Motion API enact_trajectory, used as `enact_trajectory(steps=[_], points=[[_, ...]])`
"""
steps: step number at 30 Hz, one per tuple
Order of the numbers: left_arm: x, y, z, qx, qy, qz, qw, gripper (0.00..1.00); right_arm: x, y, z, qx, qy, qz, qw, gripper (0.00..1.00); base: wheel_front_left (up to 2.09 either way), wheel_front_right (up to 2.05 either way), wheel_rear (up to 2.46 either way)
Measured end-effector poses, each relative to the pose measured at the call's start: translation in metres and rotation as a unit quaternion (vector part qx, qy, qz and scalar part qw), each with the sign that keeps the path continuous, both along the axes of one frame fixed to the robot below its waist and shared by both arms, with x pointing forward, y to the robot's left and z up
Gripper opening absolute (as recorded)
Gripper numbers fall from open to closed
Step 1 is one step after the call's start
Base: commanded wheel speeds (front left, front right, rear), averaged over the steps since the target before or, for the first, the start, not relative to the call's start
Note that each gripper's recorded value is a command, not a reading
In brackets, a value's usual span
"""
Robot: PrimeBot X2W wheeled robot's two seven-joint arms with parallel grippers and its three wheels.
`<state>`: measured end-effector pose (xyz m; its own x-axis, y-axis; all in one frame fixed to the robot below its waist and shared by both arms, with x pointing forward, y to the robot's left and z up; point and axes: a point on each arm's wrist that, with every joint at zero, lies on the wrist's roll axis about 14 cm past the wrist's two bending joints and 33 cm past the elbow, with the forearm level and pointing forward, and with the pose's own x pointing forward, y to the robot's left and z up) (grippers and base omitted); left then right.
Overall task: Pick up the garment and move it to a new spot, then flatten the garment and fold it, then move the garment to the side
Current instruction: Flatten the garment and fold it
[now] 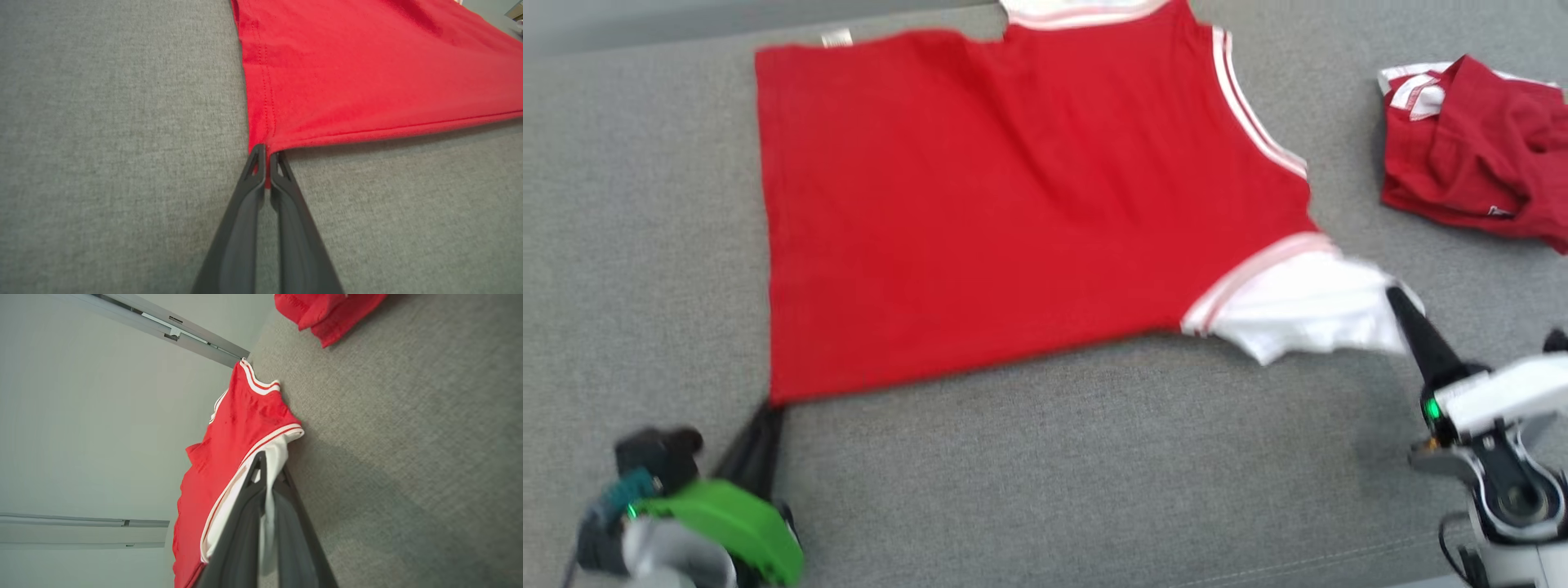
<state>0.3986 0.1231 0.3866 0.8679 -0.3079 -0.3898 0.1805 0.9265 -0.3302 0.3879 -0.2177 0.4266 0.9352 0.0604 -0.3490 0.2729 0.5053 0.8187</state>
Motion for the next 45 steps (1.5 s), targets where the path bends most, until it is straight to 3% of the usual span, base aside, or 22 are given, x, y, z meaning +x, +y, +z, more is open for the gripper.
enact_trajectory(steps=[6, 10, 14, 19, 29, 33, 41, 42, 43, 44, 45], points=[[-0.066, -0.005, -0.018, -0.021, 0.058, 0.015, 0.998, 0.00, -0.074, -0.008, -0.024, 0.015, 0.059, -0.017, 0.998, 0.00, 0.00, 0.00, 0.00], [-0.091, -0.009, -0.017, -0.067, 0.089, 0.047, 0.993, 0.00, -0.103, -0.018, -0.018, 0.030, 0.056, -0.040, 0.997, 0.00, 0.00, 0.00, 0.00], [-0.102, -0.006, -0.013, -0.081, 0.098, 0.055, 0.990, 0.00, -0.093, -0.011, 0.002, 0.033, 0.021, -0.020, 0.999, 0.00, 0.00, 0.00, 0.00], [-0.087, -0.007, 0.007, -0.077, 0.083, 0.013, 0.994, 0.00, -0.077, -0.004, 0.016, 0.022, 0.002, 0.015, 1.000, 0.00, 0.00, 0.00, 0.00], [-0.002, -0.008, 0.050, -0.054, 0.013, -0.042, 0.998, 0.00, -0.002, 0.014, 0.036, -0.014, -0.035, 0.082, 0.996, 0.00, 0.00, 0.00, 0.00], [0.020, -0.011, 0.043, -0.048, 0.024, -0.049, 0.997, 0.00, 0.016, 0.010, 0.019, -0.032, -0.005, 0.088, 0.996, 0.00, 0.00, 0.00, 0.00], [0.026, -0.013, 0.016, -0.060, 0.083, -0.034, 0.994, 0.00, 0.035, 0.026, -0.008, -0.040, 0.041, 0.114, 0.992, 0.02, 0.00, 0.00, 0.00], [0.030, -0.013, 0.016, -0.059, 0.081, -0.033, 0.994, 0.00, 0.037, 0.027, -0.009, -0.041, 0.042, 0.116, 0.992, 0.09, 0.00, 0.00, 0.00], [0.033, -0.012, 0.017, -0.058, 0.079, -0.030, 0.995, 0.00, 0.037, 0.026, -0.011, -0.042, 0.045, 0.114, 0.992, 0.49, 0.00, 0.00, 0.00], [0.036, -0.012, 0.017, -0.057, 0.077, -0.030, 0.995, 0.00, 0.038, 0.025, -0.013, -0.043, 0.047, 0.110, 0.992, 1.00, 0.00, 0.00, 0.00], [0.039, -0.011, 0.017, -0.052, 0.073, -0.028, 0.996, 0.24, 0.038, 0.025, -0.015, -0.045, 0.051, 0.110, 0.992, 1.00, 0.00, 0.00, 0.00]])
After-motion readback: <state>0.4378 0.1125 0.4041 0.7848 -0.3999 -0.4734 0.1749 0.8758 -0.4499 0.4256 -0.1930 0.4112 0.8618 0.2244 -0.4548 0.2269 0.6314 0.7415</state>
